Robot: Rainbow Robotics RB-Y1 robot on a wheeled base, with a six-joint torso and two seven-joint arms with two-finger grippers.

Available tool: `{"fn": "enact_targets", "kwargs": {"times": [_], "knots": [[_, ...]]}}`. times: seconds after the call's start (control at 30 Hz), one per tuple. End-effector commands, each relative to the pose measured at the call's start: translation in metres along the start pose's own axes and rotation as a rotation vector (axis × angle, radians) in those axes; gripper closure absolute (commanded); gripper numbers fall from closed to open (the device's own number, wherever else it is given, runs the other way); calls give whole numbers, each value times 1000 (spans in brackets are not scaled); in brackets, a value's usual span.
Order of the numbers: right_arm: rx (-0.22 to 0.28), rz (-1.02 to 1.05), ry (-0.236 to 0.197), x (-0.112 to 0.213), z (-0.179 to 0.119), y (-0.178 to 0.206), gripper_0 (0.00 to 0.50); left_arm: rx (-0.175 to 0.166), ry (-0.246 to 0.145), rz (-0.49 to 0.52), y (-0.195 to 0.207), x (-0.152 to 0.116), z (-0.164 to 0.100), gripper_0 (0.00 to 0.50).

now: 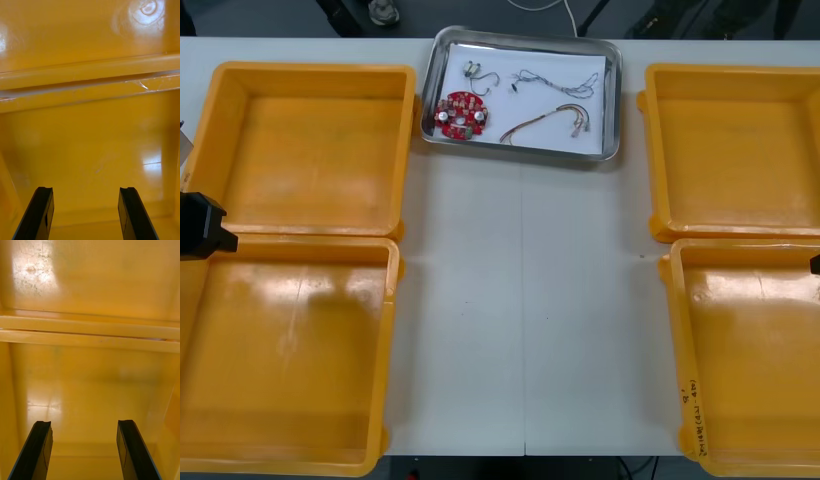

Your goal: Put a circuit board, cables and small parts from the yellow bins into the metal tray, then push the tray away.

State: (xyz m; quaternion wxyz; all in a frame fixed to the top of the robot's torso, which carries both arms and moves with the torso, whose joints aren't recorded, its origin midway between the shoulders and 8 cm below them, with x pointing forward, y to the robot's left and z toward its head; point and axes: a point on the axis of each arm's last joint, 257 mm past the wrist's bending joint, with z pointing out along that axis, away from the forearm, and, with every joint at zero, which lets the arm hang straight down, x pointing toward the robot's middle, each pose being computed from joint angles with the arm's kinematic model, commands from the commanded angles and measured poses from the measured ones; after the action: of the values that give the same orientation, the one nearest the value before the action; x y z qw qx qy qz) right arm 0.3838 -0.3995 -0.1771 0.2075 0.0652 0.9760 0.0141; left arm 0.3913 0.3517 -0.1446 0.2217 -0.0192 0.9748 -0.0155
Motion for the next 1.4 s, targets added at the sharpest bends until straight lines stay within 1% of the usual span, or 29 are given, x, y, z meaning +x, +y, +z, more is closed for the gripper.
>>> {"fn": "enact_targets", "kwargs": {"times": [0.03,0.17,0.37,0.43,0.53,0.77,0.9,1.4], "knots": [[18,-26,-43,-14,-11,-17,0,-2,2,86,-4,6,1,0],[9,-48,-53,-16,-11,-15,0,-2,2,86,-4,6,1,0],[-18,-95,-66,-19,-10,-6,0,-2,2,86,-4,6,1,0],[-20,-155,-74,-21,-10,-5,0,-2,2,86,-4,6,1,0],[-21,-177,-80,-22,-10,-4,0,-2,2,86,-4,6,1,0],[-31,-177,-70,-19,-9,-1,0,-2,2,86,-4,6,1,0],[-30,-170,-39,-11,-7,-2,0,-2,2,86,-4,6,1,0],[-30,-170,-39,-11,-7,-2,0,-2,2,86,-4,6,1,0]]}}
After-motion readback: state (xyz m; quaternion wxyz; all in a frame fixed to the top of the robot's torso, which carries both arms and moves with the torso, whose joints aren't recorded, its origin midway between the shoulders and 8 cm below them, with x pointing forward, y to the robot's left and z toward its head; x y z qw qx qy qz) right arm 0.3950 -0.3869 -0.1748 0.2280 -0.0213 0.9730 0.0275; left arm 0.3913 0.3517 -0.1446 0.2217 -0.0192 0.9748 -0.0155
